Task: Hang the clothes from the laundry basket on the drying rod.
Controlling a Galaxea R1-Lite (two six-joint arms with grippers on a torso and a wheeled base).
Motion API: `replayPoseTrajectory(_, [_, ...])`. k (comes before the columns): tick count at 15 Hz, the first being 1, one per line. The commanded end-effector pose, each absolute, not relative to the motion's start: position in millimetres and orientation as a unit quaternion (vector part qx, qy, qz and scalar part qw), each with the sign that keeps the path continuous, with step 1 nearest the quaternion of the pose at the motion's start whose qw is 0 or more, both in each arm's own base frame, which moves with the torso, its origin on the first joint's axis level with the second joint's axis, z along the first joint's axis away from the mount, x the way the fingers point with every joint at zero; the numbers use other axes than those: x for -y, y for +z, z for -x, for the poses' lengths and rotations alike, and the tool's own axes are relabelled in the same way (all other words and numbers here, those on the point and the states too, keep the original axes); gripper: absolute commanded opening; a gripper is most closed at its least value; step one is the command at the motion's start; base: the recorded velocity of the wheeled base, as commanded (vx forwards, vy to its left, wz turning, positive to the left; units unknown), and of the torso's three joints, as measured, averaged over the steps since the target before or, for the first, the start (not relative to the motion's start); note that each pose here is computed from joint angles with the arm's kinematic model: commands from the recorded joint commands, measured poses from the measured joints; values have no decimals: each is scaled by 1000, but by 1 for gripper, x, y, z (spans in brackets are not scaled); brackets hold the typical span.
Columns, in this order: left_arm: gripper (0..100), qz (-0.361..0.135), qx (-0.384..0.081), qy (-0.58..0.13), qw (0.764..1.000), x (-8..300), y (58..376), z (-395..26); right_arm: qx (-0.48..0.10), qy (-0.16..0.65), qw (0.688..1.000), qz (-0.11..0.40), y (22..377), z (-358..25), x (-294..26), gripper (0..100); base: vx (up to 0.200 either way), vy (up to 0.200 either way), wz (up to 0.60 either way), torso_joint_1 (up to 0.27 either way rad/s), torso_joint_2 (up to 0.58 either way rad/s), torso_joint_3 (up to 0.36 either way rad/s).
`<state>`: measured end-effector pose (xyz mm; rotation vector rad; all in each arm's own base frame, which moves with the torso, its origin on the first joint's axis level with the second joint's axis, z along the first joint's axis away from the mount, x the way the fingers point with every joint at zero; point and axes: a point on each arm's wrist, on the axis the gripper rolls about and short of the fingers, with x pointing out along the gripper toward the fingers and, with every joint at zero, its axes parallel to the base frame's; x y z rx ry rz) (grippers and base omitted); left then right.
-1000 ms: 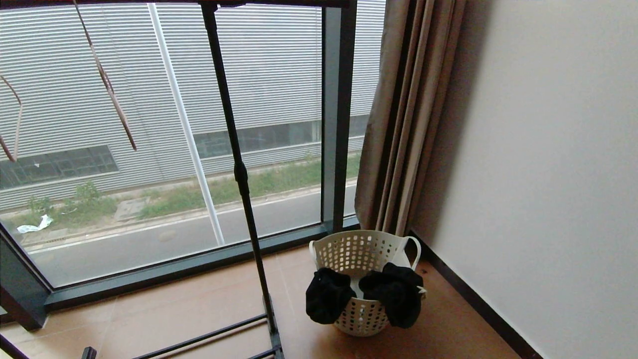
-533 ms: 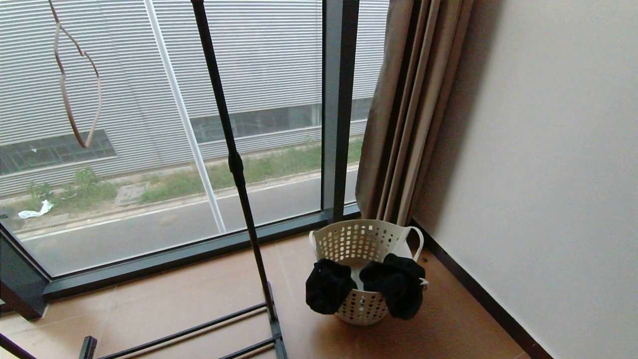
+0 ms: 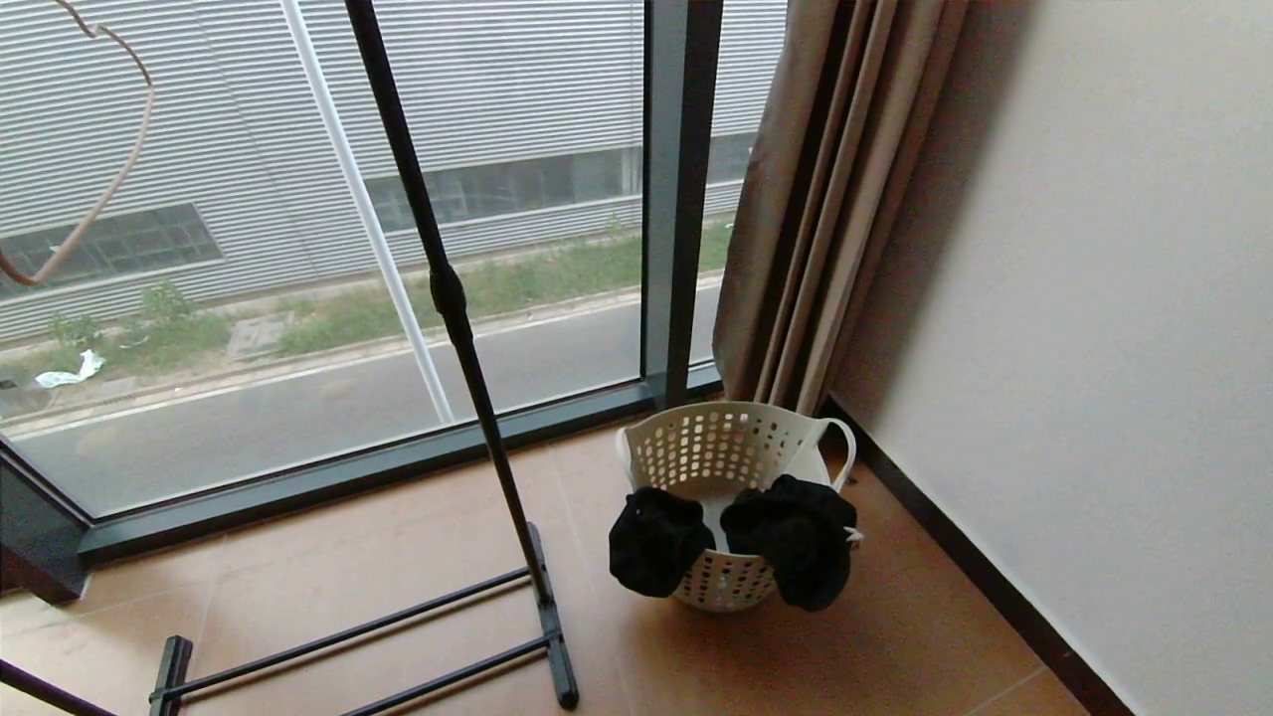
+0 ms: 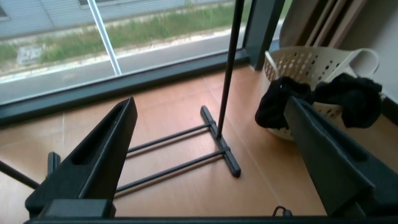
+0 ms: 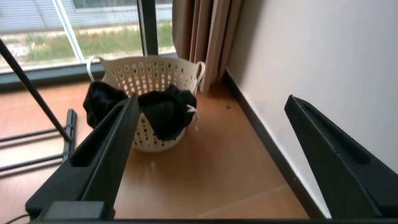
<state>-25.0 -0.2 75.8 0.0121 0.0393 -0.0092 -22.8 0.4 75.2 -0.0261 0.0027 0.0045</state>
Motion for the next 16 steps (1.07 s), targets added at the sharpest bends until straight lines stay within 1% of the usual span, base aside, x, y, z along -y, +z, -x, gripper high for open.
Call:
replayPoseTrajectory(1, [100,-6,-21,-5,1000,0,76,25,-1,3,1000,15,75,23,0,100,0,0,0,-2,2,-193])
replayPoseTrajectory(6, [100,-12,-21,-6,1000,0,75,25,-1,3,1000,14,75,23,0,100,0,0,0,2,2,-198])
replayPoseTrajectory(9, [100,-13,-20,-23,999,1,76,25,-3,0,1000,15,75,23,0,100,0,0,0,4,2,-204])
replayPoseTrajectory(16, [100,-13,-20,-24,999,1,76,25,-5,2,1000,15,75,23,0,100,0,0,0,2,4,-194])
